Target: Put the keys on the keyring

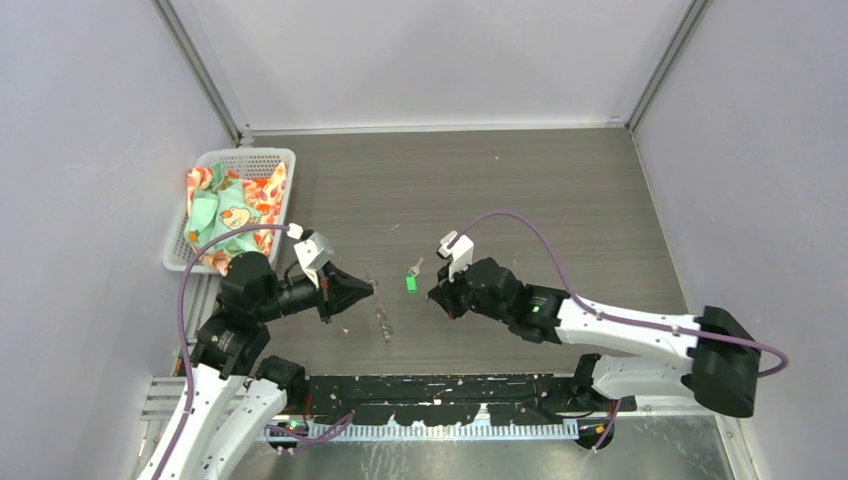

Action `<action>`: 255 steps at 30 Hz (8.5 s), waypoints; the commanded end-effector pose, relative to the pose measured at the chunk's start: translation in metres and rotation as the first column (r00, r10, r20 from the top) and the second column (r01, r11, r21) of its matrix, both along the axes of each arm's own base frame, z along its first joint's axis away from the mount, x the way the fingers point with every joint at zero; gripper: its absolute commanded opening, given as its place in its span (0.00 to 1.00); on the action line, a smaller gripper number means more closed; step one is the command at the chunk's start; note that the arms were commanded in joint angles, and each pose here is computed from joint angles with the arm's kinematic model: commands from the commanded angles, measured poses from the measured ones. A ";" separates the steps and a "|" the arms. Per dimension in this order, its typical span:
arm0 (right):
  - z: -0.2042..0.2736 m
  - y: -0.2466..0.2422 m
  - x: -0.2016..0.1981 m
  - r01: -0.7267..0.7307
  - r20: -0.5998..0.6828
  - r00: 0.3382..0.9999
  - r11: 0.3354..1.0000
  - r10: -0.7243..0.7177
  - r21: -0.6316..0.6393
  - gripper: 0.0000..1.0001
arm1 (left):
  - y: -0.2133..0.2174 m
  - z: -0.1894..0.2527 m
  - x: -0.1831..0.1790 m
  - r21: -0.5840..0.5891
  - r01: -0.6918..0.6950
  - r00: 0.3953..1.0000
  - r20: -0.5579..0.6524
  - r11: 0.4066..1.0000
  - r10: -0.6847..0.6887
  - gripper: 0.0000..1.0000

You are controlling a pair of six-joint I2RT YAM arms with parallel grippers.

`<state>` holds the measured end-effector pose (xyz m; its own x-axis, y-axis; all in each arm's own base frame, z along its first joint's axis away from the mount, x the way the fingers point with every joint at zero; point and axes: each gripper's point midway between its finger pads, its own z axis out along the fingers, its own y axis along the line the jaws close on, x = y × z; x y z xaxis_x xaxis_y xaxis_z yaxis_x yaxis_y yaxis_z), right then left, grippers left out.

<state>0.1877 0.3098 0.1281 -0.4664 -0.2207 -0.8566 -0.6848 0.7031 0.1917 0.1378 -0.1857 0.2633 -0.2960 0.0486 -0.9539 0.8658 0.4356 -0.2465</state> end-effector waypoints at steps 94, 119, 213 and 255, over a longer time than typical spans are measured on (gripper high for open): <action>0.174 0.094 -0.039 -0.213 0.220 0.962 0.946 0.160 0.243 0.01 | -0.002 0.004 -0.025 0.074 0.183 0.957 0.214 0.980 -0.195 0.01; 0.164 0.082 -0.035 -0.160 0.197 0.974 0.958 0.113 0.240 0.01 | -0.001 0.006 -0.027 0.070 0.176 0.956 0.224 0.982 -0.187 0.01; 0.205 0.040 -0.053 -0.520 0.114 0.852 0.852 0.512 0.057 0.80 | -0.012 0.052 -0.050 -0.111 0.281 0.930 0.278 0.953 -0.242 0.00; 0.283 0.066 -0.099 -0.725 0.268 0.678 0.562 0.685 0.398 0.32 | -0.020 0.124 -0.058 -0.279 0.326 0.941 0.191 0.903 -0.281 0.00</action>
<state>0.0951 0.3801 0.3911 -0.2799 -0.0990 -0.9549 -0.9493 -0.1198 0.2906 0.0847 -0.2069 0.3684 -0.2268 -0.1577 -0.9611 0.9668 0.0828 -0.2418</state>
